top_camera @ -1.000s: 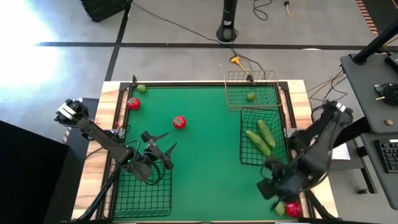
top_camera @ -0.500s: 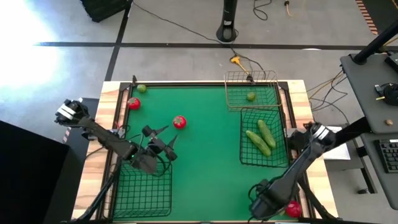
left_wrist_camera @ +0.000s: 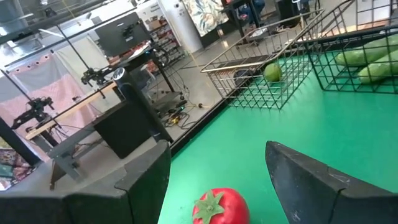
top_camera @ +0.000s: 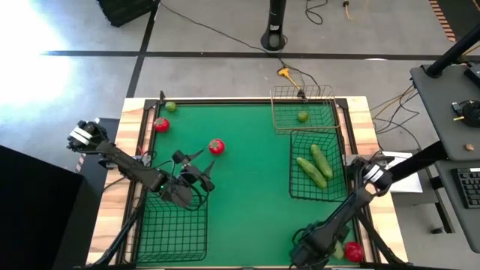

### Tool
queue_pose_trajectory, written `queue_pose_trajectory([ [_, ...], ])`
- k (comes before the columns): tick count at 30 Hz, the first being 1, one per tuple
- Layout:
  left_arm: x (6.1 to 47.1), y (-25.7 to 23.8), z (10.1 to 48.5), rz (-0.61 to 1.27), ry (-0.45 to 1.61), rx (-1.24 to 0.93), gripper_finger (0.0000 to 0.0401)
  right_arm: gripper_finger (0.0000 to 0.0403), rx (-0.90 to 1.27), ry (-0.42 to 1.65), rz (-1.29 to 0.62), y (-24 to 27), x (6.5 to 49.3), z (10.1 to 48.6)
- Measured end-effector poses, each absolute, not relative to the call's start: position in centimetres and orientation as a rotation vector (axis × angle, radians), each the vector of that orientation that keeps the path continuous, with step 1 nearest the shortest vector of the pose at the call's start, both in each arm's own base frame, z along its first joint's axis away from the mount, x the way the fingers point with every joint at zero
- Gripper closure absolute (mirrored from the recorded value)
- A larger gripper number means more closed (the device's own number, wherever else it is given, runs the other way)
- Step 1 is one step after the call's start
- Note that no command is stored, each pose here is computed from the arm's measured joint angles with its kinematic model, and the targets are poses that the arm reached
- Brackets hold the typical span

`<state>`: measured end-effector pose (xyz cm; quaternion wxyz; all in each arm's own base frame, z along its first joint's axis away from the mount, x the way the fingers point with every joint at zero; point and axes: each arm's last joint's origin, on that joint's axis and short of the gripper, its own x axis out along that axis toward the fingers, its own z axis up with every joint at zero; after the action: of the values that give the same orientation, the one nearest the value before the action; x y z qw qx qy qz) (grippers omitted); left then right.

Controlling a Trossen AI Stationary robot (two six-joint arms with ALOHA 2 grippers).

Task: Sort produce into baskets
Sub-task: Put the bottom lime into the gold wire basket

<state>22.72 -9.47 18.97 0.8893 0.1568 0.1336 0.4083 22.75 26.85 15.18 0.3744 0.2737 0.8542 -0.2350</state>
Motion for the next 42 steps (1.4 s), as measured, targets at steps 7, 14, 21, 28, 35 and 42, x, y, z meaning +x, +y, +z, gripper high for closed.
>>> queue_pose_trajectory([
  [7, 22.7, -9.5, 18.9, 0.844, 0.279, 0.325, 0.0156, 0.0072, 0.682, 2.280, -0.554, 27.6, 22.9, 11.9],
  [14, 22.7, -9.5, 19.0, 0.842, 0.275, 0.316, 0.0156, 0.0098, 0.664, 2.373, -0.482, 28.2, 22.5, 10.7],
  [21, 22.8, -9.5, 19.0, 0.844, 0.273, 0.311, 0.0156, 0.0118, 0.652, 2.362, -0.465, 28.2, 22.3, 11.0],
  [28, 22.8, -9.5, 19.0, 0.845, 0.270, 0.303, 0.0156, 0.0170, 0.640, 2.362, -0.445, 28.1, 22.3, 10.8],
  [35, 22.8, -9.5, 19.0, 0.840, 0.275, 0.312, 0.0156, 0.0219, 0.674, 2.344, -0.438, 28.0, 22.2, 12.7],
  [42, 22.8, -9.5, 19.0, 0.837, 0.275, 0.310, 0.0156, 0.0222, 0.860, 2.011, -0.457, 26.5, 24.5, 20.4],
])
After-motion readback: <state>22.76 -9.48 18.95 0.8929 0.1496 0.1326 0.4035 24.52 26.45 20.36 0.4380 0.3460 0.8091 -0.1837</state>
